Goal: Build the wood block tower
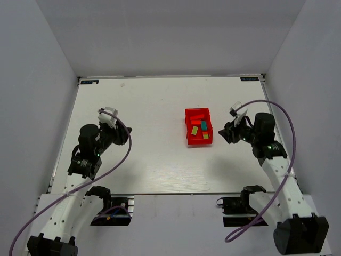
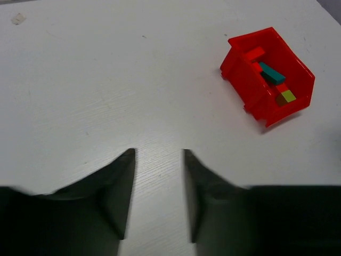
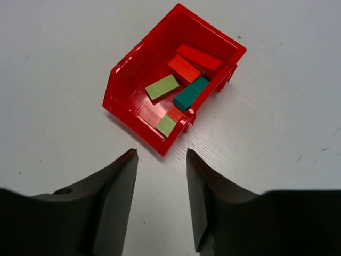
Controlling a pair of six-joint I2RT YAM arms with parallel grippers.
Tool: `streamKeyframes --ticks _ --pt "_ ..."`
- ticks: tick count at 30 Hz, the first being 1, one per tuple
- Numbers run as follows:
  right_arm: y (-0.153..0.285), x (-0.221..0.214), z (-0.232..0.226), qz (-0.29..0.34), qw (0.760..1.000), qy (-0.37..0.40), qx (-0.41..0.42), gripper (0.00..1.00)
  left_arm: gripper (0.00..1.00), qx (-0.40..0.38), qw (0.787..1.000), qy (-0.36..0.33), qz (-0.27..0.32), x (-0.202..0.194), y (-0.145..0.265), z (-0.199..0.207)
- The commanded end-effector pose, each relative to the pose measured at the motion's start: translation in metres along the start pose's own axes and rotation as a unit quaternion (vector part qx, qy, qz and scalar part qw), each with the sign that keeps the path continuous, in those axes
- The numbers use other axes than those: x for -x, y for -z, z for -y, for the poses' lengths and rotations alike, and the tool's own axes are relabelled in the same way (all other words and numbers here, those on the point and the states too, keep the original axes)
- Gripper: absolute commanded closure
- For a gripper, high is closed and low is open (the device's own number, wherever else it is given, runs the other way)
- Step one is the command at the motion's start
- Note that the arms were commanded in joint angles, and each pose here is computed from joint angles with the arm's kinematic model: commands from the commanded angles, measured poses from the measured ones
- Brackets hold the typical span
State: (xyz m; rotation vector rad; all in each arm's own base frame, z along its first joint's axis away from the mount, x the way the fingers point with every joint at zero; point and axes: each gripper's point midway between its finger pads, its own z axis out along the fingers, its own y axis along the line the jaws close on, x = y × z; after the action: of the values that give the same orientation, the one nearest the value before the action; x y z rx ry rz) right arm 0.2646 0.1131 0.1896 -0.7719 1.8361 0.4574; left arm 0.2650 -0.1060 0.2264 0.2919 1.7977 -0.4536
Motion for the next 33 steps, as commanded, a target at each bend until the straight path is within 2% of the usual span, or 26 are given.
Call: streamKeyframes --ticks 1,3,4,5,6,7,12,16,21,27,30,32,33 --pt "-0.021 0.024 0.011 -0.008 1.000 -0.023 0.004 0.52 0.41 -0.038 0.999 0.003 -0.004 0.017 -0.004 0.015" --pt "-0.038 0.008 0.022 -0.049 0.998 -0.041 -0.011 0.39 0.29 -0.037 0.999 0.011 -0.015 0.017 -0.007 0.015" --pt "-0.048 -0.004 0.024 -0.075 0.996 -0.057 -0.008 0.38 0.26 -0.027 0.999 0.013 -0.021 0.019 -0.009 0.011" --pt "-0.057 0.003 0.026 -0.080 0.995 -0.055 -0.004 0.33 0.21 -0.015 1.000 0.012 -0.023 0.020 -0.011 0.008" --pt "-0.061 -0.001 0.030 -0.093 0.994 -0.061 -0.016 0.25 0.20 -0.005 1.000 0.012 -0.021 0.027 -0.011 0.005" --pt "-0.065 0.003 0.034 -0.092 0.994 -0.061 -0.020 0.23 0.20 0.001 0.999 0.015 -0.032 0.022 -0.013 0.002" --pt "-0.090 0.004 0.059 -0.114 0.989 -0.065 -0.069 0.23 0.19 0.002 0.999 0.030 -0.029 0.012 -0.015 0.003" --pt "-0.110 -0.003 0.062 -0.131 0.987 -0.073 -0.062 0.24 0.19 0.000 1.000 0.026 -0.013 0.020 -0.012 0.005" --pt "-0.136 -0.022 0.060 -0.173 0.980 -0.081 -0.052 0.26 0.18 -0.026 0.999 0.032 -0.020 0.015 -0.014 0.014" --pt "-0.153 -0.031 0.059 -0.189 0.978 -0.068 -0.058 0.28 0.18 -0.030 0.999 0.032 -0.021 0.015 -0.014 0.015" --pt "-0.159 -0.036 0.064 -0.205 0.974 -0.063 -0.072 0.31 0.18 -0.030 0.999 0.032 -0.021 0.015 -0.014 0.015" --pt "-0.162 -0.044 0.063 -0.216 0.971 -0.062 -0.075 0.36 0.18 -0.030 0.999 0.032 -0.021 0.015 -0.014 0.015" --pt "-0.162 -0.045 0.064 -0.217 0.971 -0.062 -0.075 0.44 0.19 -0.030 0.999 0.032 -0.021 0.015 -0.014 0.015"
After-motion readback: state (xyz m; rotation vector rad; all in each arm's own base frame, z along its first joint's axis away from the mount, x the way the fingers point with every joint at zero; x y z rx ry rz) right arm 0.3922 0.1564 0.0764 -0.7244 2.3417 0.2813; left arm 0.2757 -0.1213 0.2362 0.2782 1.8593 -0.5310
